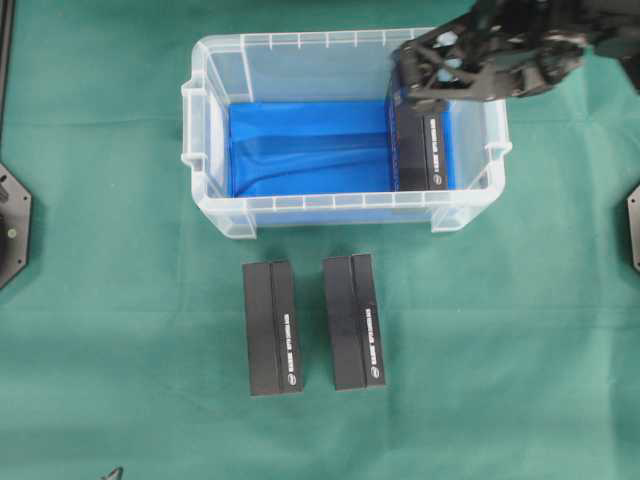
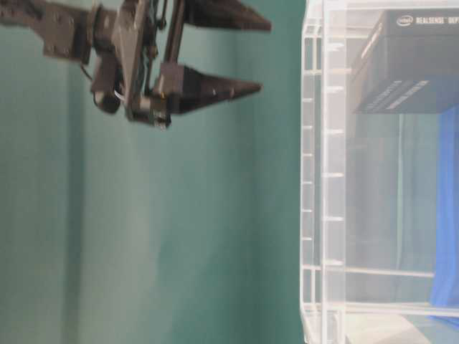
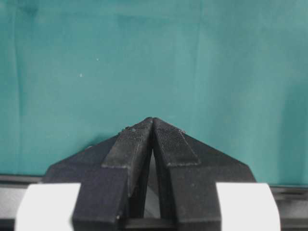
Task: Take the box out of the case with the right arm.
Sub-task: 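Move the open right gripper over the right black box in the case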
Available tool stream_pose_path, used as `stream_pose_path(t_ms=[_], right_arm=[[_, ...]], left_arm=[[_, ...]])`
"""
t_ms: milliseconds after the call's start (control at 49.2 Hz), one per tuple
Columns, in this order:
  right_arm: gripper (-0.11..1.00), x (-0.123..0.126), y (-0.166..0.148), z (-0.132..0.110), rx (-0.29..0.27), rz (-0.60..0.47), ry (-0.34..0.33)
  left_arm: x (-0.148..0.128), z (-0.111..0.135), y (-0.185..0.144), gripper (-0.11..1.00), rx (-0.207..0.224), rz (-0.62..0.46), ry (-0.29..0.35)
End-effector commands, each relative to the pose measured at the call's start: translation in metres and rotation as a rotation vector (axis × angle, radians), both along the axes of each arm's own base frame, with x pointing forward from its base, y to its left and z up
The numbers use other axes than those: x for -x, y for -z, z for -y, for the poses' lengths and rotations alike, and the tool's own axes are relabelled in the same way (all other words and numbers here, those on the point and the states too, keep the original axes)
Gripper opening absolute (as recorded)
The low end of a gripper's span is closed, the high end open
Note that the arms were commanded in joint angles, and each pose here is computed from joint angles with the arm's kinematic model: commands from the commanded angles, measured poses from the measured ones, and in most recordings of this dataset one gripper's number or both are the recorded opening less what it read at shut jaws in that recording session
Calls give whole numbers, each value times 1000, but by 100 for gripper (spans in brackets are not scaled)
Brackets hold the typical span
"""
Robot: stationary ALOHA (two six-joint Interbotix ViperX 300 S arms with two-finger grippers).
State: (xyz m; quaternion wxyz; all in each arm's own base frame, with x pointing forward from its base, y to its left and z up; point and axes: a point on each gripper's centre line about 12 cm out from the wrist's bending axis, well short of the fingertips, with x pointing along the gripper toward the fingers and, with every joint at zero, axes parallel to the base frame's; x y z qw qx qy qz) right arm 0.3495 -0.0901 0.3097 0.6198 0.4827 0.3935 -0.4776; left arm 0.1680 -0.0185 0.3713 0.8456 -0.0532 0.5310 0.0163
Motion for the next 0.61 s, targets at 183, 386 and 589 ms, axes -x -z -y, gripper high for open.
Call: stream_pose_path(t_ms=[183,386,589], right_arm=[[87,-10,-10,-2,-5,34,-15],[87,-10,-10,-2,-3,34,-17],[87,-10,-9,-2,-5,33,-15]], left_arm=[[0,-1,-4,0,-1,17,-3],[0,-1,-4,0,-2,16,-1],[0,-1,-4,0,-2,16,-1]])
